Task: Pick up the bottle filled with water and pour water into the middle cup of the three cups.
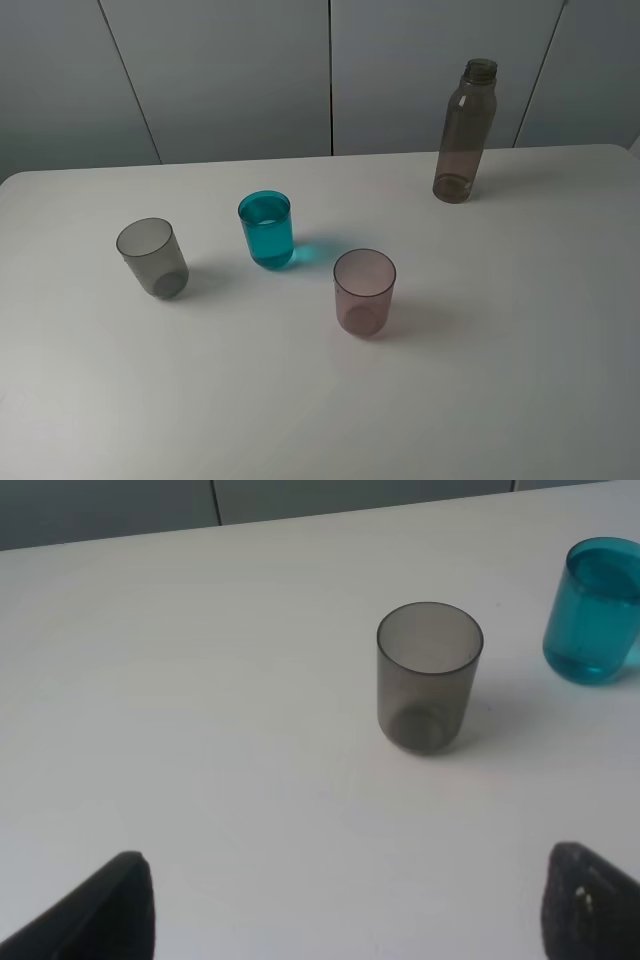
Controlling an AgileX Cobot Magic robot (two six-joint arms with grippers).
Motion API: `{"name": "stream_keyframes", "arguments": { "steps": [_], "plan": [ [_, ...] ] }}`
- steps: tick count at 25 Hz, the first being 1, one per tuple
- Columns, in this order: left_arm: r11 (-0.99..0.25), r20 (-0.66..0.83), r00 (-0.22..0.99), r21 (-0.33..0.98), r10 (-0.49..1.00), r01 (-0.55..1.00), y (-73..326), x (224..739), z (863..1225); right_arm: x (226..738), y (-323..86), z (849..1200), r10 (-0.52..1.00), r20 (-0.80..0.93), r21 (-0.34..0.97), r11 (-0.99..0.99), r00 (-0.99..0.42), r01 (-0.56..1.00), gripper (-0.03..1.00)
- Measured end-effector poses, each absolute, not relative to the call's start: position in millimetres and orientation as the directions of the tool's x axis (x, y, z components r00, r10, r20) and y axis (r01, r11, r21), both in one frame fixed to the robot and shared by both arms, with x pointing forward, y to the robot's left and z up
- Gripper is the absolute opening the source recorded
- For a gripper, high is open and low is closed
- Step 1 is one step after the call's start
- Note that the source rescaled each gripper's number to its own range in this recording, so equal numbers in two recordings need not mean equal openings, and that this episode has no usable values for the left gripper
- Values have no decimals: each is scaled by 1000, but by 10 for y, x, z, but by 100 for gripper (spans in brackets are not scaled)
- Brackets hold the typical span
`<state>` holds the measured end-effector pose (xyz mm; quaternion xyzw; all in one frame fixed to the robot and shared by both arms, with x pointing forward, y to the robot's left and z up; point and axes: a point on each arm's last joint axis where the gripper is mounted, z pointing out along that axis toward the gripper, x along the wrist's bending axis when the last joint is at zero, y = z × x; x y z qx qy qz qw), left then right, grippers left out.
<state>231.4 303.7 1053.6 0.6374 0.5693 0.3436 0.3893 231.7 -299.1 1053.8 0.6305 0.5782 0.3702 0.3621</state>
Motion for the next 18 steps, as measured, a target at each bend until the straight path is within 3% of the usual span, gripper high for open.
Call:
{"name": "stream_keyframes", "arguments": {
  "steps": [18],
  "plan": [
    [-49,-5,116,888,993,458,3037,2314,10536,2317,-2990,10538,997,49,885,-70,56,461,89]
  ]
}}
